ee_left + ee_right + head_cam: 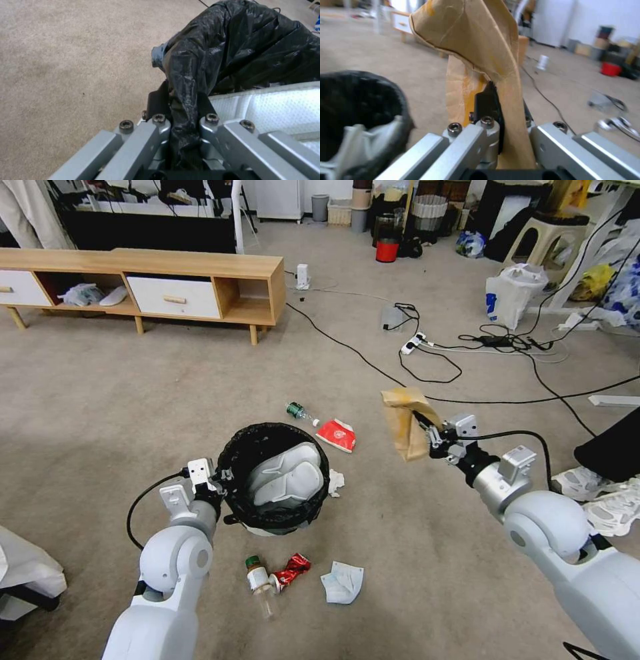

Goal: Pick up the trash bin and place the garbage on the floor into it.

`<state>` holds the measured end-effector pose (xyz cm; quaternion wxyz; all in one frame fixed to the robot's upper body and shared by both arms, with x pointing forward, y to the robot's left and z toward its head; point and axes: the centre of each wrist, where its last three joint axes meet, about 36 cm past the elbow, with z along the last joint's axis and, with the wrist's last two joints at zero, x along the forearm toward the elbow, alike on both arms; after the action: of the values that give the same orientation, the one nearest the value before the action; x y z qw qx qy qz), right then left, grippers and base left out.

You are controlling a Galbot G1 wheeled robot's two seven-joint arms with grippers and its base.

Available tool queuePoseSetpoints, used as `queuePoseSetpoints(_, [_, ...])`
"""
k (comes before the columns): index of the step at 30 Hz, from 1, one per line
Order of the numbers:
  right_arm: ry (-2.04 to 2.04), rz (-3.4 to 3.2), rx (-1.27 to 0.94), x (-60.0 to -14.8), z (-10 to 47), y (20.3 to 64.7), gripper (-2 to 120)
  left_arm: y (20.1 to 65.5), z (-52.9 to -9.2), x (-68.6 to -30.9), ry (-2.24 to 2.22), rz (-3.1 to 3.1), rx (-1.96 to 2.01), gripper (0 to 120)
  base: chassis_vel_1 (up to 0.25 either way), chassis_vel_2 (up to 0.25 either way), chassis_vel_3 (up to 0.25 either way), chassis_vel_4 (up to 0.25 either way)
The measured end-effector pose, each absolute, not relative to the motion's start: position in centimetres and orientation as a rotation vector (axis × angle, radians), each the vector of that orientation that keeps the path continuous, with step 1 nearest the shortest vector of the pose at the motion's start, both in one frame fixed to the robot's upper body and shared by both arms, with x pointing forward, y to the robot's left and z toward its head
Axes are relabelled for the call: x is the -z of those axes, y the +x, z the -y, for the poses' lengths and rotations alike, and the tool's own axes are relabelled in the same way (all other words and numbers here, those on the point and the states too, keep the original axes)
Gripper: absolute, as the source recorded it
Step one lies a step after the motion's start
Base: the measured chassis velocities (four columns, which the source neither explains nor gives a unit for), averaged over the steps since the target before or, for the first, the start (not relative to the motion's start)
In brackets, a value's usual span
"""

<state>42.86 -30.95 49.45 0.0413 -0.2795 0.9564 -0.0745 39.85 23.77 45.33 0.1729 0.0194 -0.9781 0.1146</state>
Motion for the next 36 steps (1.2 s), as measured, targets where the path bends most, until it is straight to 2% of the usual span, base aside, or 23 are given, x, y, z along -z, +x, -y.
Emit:
queuePoseSetpoints(23, [-1.327, -2.582, 0.195, -47.3, 30.1, 45.1, 0, 40.3, -21.8, -44.3, -0.019, 2.746, -0.324, 5, 0.000, 0.000, 0.000, 0.000])
queuePoseSetpoints(36, [-1.332, -2.576, 0.205, -47.4, 30.6, 45.0, 0, 42.0, -17.1, -43.1, -0.183, 2.713, -0.289, 5, 0.000, 0.000, 0.000, 0.000])
